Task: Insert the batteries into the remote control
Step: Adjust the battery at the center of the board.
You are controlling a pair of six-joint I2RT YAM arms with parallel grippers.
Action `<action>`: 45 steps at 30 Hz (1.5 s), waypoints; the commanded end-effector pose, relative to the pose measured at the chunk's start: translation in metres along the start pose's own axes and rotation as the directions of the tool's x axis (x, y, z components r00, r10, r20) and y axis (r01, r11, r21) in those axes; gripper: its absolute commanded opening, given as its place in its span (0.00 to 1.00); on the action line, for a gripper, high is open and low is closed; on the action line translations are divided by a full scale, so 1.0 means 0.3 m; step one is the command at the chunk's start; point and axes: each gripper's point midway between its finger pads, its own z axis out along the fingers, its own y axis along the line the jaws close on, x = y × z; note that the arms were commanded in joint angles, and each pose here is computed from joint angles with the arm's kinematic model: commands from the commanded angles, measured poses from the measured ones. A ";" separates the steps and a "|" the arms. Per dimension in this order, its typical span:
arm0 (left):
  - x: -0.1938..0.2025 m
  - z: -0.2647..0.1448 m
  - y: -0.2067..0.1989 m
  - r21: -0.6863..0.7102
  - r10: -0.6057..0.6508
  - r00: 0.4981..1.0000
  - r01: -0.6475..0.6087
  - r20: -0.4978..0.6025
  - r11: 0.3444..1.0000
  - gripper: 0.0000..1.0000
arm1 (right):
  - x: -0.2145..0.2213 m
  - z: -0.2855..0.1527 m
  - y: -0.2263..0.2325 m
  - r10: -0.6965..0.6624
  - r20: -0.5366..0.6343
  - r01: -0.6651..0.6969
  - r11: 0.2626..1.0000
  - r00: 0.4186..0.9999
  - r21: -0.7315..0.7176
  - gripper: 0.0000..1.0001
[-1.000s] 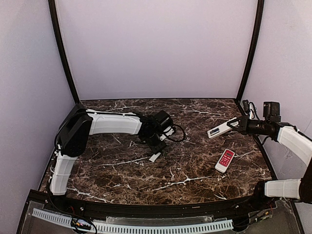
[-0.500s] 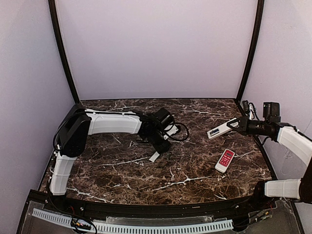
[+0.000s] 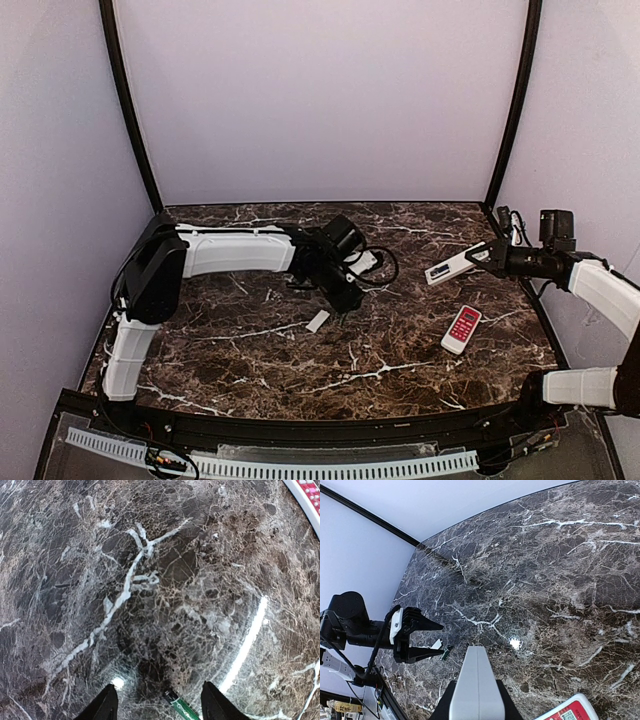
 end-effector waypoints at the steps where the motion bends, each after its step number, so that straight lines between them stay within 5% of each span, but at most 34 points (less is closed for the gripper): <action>1: 0.013 0.030 0.009 -0.024 0.012 0.999 -0.013 -0.043 1.000 0.57 | -0.008 -0.005 0.013 -0.008 0.012 0.008 1.000 1.000 -0.020 0.00; 33: 0.265 -0.009 0.111 -0.137 -0.003 0.967 -0.033 -0.255 0.990 0.55 | -0.015 0.002 0.010 -0.003 0.008 0.003 1.000 1.000 -0.031 0.00; 45: 0.134 -0.197 0.179 -0.144 0.208 0.978 -0.209 -0.022 0.967 0.60 | -0.014 -0.006 0.023 -0.013 0.016 0.014 0.999 1.000 -0.039 0.00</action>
